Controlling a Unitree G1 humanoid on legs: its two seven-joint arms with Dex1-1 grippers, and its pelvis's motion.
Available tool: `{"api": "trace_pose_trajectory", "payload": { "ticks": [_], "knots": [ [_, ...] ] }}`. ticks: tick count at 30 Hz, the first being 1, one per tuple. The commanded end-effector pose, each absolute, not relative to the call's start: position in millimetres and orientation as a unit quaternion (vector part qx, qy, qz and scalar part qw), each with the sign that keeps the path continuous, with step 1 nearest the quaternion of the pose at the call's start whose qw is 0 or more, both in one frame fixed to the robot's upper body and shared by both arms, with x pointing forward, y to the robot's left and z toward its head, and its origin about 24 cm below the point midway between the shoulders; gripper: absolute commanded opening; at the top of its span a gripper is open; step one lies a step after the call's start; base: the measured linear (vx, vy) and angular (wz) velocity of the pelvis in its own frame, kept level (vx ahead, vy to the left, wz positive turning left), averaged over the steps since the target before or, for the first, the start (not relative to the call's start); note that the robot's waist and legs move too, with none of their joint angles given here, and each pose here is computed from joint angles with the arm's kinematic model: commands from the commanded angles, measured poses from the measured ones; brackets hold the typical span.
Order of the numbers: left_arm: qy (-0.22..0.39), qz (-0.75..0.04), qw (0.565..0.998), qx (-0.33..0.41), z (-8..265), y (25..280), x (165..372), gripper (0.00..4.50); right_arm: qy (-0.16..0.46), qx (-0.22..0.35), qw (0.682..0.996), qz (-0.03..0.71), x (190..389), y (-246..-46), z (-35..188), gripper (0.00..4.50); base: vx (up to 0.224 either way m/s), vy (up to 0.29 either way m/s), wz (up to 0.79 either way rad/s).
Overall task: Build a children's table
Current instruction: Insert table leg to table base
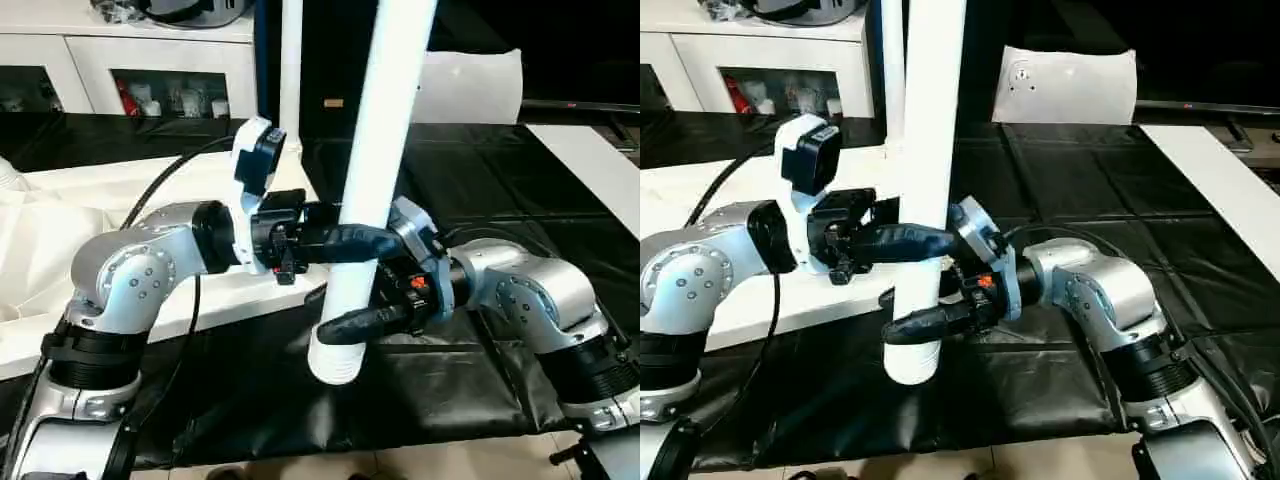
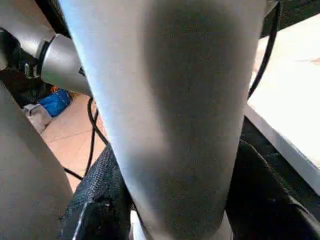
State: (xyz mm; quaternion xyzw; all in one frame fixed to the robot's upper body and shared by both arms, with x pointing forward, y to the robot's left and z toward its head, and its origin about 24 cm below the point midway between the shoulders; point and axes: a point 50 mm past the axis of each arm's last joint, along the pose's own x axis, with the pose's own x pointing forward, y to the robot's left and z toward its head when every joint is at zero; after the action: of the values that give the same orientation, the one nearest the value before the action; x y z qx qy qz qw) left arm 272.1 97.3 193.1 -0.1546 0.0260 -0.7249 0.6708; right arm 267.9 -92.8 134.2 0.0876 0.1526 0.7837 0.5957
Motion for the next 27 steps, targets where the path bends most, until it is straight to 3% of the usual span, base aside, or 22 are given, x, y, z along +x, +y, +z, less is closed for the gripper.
{"api": "trace_pose_trajectory", "payload": {
  "ticks": [1,4,10,11,12,22,26,27],
  "knots": [
    [0.009,-0.716,0.684,-0.135,200.4,94.1,275.2,1.85,0.155,0.085,0.591,0.787,265.7,-89.4,133.9,1.99,0.000,0.000,0.00],
    [0.003,-0.701,0.701,-0.134,199.1,94.4,277.0,1.85,0.155,0.091,0.599,0.780,265.3,-89.9,133.1,1.97,0.000,0.000,0.00],
    [-0.010,-0.712,0.681,-0.171,203.7,92.8,271.4,1.85,0.153,0.104,0.607,0.773,263.6,-89.7,132.6,1.94,0.000,0.000,0.00],
    [-0.017,-0.714,0.677,-0.178,205.1,92.1,270.5,2.41,0.152,0.106,0.608,0.772,263.2,-89.4,132.4,1.94,0.000,0.000,0.00],
    [-0.025,-0.718,0.670,-0.186,206.3,90.8,267.8,2.55,0.151,0.109,0.610,0.770,262.4,-88.9,131.7,1.94,0.000,0.000,0.00],
    [-0.077,-0.681,0.692,-0.227,208.8,81.3,268.6,3.41,0.137,0.148,0.622,0.756,257.1,-84.9,129.7,1.91,0.000,0.000,0.00],
    [-0.097,-0.646,0.714,-0.253,207.4,81.0,271.7,3.67,0.117,0.171,0.652,0.729,258.7,-79.4,127.2,1.91,0.000,0.000,0.00],
    [-0.123,-0.610,0.731,-0.281,208.4,84.5,276.3,3.78,0.103,0.184,0.680,0.703,261.7,-75.3,125.3,1.91,0.000,0.000,0.00]
  ]
}}
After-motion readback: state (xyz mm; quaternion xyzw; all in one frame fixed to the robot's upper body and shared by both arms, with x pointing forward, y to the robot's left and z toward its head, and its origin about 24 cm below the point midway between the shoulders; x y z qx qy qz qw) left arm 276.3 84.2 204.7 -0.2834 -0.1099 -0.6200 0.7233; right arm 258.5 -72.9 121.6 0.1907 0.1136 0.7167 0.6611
